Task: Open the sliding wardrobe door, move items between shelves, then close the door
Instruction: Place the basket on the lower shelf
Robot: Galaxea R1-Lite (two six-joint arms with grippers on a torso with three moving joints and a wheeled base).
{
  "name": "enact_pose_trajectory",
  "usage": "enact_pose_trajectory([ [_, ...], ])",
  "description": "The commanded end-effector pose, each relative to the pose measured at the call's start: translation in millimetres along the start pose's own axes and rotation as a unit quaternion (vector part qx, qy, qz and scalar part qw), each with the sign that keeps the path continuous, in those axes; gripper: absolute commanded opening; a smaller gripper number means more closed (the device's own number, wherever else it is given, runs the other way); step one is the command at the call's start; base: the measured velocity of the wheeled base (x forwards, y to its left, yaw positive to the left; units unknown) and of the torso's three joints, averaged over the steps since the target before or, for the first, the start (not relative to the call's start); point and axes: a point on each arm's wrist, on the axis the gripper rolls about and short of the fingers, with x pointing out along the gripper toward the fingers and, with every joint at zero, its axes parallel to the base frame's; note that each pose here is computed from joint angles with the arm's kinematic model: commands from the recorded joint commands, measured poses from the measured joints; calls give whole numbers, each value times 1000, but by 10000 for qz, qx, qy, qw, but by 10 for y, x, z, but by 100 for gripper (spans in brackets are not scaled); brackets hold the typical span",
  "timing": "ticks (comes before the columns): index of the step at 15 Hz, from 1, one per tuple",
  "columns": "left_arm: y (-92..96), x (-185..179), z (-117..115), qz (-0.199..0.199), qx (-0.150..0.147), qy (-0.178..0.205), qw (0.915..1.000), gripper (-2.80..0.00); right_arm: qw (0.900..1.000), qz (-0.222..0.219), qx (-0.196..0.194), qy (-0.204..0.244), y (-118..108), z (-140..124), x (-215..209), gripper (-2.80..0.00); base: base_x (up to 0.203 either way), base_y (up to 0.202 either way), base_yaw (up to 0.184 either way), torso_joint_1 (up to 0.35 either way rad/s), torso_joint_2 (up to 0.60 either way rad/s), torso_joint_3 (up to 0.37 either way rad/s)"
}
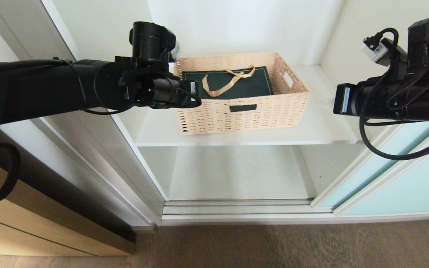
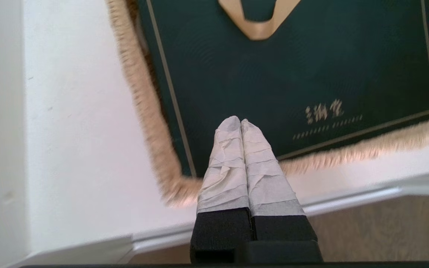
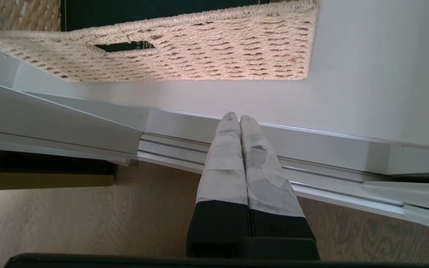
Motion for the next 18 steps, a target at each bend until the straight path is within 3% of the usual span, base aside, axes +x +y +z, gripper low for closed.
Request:
enact_pose_trajectory([
  [1, 53, -74, 23, 67, 29, 62, 10000, -280, 10000, 9, 46, -12, 4, 6, -15, -280, 0, 0, 0, 0, 0, 0],
  [5, 198, -72, -108, 251, 268, 354, 9987, -280, 10000, -10, 72, 46, -6, -24, -21, -280, 0, 0, 0, 0, 0, 0],
  [11, 395, -114, -23, 475, 405, 212, 9978, -280, 9999, -26, 83, 129, -13, -63, 10, -280, 0, 0, 0, 0, 0, 0],
  [13, 385, -190, 78, 415, 334, -66, 9986, -280, 9999, -7, 78, 141, -2, -70, 22, -280, 0, 0, 0, 0, 0, 0],
  [14, 348, -261, 176, 345, 235, -421, 9982, -280, 9999, 9, 73, 141, 7, -73, 18, -280, 0, 0, 0, 0, 0, 0],
  [16, 146, -443, 317, 73, 10, -882, 9961, -280, 9998, 1, 60, 176, -1, -108, 22, -280, 0, 0, 0, 0, 0, 0],
  [18, 47, -521, 355, 29, -39, -991, 9951, -280, 9997, -4, 52, 256, -5, -156, 40, -280, 0, 0, 0, 0, 0, 0],
])
